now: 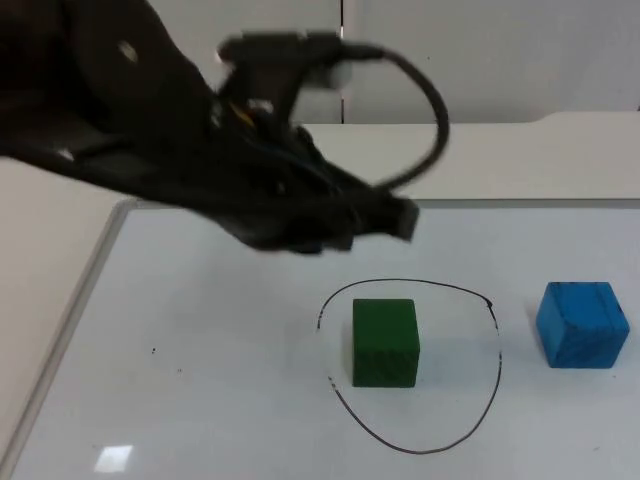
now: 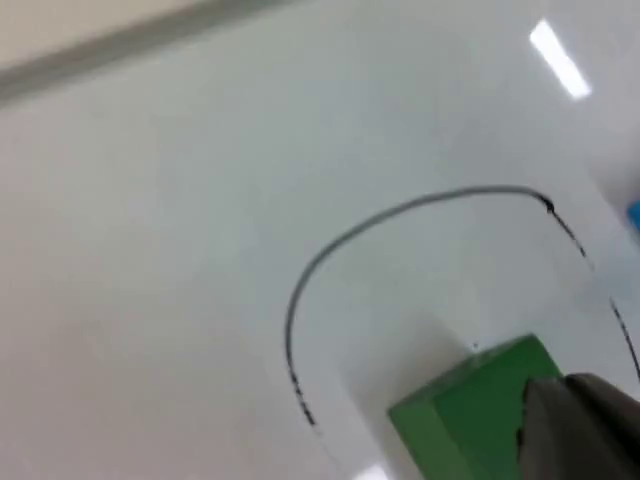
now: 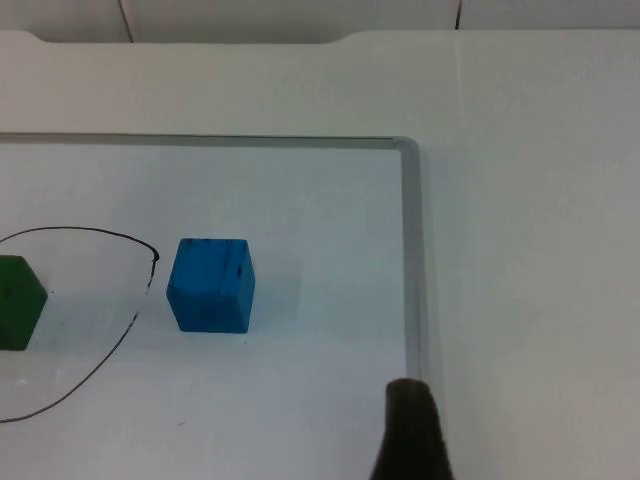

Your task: Push the two cubes into the marked area.

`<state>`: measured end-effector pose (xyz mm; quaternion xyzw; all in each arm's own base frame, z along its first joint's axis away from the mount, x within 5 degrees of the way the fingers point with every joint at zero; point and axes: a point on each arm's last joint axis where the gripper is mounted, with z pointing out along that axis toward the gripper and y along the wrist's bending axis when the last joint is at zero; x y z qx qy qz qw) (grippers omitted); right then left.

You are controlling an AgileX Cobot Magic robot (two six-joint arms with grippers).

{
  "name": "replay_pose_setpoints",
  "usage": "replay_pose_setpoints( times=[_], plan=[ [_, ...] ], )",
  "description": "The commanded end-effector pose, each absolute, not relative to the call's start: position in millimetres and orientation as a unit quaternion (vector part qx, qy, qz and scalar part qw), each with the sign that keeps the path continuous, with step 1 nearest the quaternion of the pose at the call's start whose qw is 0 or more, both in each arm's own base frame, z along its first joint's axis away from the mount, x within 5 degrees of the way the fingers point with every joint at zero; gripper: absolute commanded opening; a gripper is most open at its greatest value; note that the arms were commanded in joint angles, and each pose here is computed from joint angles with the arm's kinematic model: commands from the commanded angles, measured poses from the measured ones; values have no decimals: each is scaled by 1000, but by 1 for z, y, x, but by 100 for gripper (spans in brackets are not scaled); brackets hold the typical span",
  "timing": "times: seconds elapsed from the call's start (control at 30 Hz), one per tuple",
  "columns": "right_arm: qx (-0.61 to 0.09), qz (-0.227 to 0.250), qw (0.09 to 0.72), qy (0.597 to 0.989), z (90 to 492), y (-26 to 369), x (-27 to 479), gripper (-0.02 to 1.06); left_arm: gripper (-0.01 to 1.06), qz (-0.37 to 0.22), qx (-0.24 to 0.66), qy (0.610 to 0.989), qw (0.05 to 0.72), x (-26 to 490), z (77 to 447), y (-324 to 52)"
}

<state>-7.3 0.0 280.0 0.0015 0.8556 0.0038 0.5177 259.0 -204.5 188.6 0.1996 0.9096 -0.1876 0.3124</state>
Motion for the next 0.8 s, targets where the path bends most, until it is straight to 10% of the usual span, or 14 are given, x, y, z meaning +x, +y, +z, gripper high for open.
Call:
replay_pose_setpoints(
  times=[0.0, 0.77],
  plan=[
    [1, 6, 522, 853, 280, 0, -7, 53, 0, -183, 192, 902, 341, 264, 220, -178],
    [1, 6, 522, 853, 280, 0, -7, 53, 0, -16, 99, 895, 434, 210, 324, -22]
  ],
)
